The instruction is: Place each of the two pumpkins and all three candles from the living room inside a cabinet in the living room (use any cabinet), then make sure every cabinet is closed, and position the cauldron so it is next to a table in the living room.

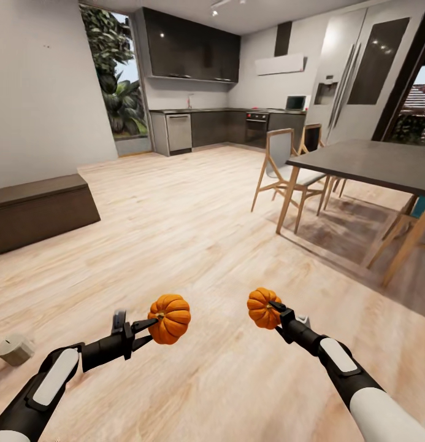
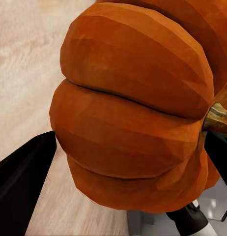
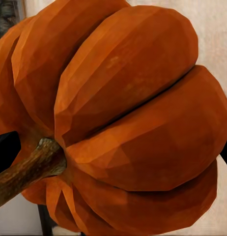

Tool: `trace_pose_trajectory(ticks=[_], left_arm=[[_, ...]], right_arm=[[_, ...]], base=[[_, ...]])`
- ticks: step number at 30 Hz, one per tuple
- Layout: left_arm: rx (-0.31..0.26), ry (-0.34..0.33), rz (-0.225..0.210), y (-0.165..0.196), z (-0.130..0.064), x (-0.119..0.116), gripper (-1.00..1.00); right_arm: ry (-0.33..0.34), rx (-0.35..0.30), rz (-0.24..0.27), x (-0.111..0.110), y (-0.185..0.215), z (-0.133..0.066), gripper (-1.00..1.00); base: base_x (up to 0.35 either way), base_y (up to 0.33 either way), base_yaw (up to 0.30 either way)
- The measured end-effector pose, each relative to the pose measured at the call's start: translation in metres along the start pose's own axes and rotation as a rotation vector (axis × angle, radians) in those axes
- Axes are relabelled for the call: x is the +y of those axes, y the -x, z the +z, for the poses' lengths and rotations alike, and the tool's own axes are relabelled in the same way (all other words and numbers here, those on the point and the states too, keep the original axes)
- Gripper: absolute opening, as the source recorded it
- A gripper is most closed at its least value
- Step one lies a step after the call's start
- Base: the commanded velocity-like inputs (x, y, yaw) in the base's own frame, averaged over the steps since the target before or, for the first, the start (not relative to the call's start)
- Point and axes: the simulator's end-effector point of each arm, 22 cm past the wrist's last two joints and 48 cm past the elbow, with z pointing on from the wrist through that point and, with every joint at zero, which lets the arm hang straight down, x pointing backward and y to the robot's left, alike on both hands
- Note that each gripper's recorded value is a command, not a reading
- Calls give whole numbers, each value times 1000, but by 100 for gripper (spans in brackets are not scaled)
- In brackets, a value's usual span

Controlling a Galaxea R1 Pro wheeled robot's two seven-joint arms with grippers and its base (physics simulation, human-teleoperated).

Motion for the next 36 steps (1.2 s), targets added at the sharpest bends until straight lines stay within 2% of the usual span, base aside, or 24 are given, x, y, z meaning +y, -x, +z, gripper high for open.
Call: trace_pose_trajectory(ticks=[5,7,10,15,23,36], left_arm=[[0,-1,0,0,0,0,-100],[0,-1,0,0,0,-1,-100],[0,-1,1,0,0,0,-100],[0,-1,1,0,0,0,-100],[-1,-13,-8,1,0,-3,-100],[-2,-4,-4,2,-2,-1,-100]], right_arm=[[-2,2,-3,-1,0,0,-100],[-17,15,-30,-4,-5,1,-100],[-23,19,-43,-5,-6,1,-100],[-25,20,-47,-6,-5,1,-100],[-23,19,-42,-5,-5,1,-100],[-25,21,-44,-5,-6,1,-100]], base=[[165,229,35],[42,230,3],[11,229,1],[1,201,0],[0,11,19],[0,0,272]])
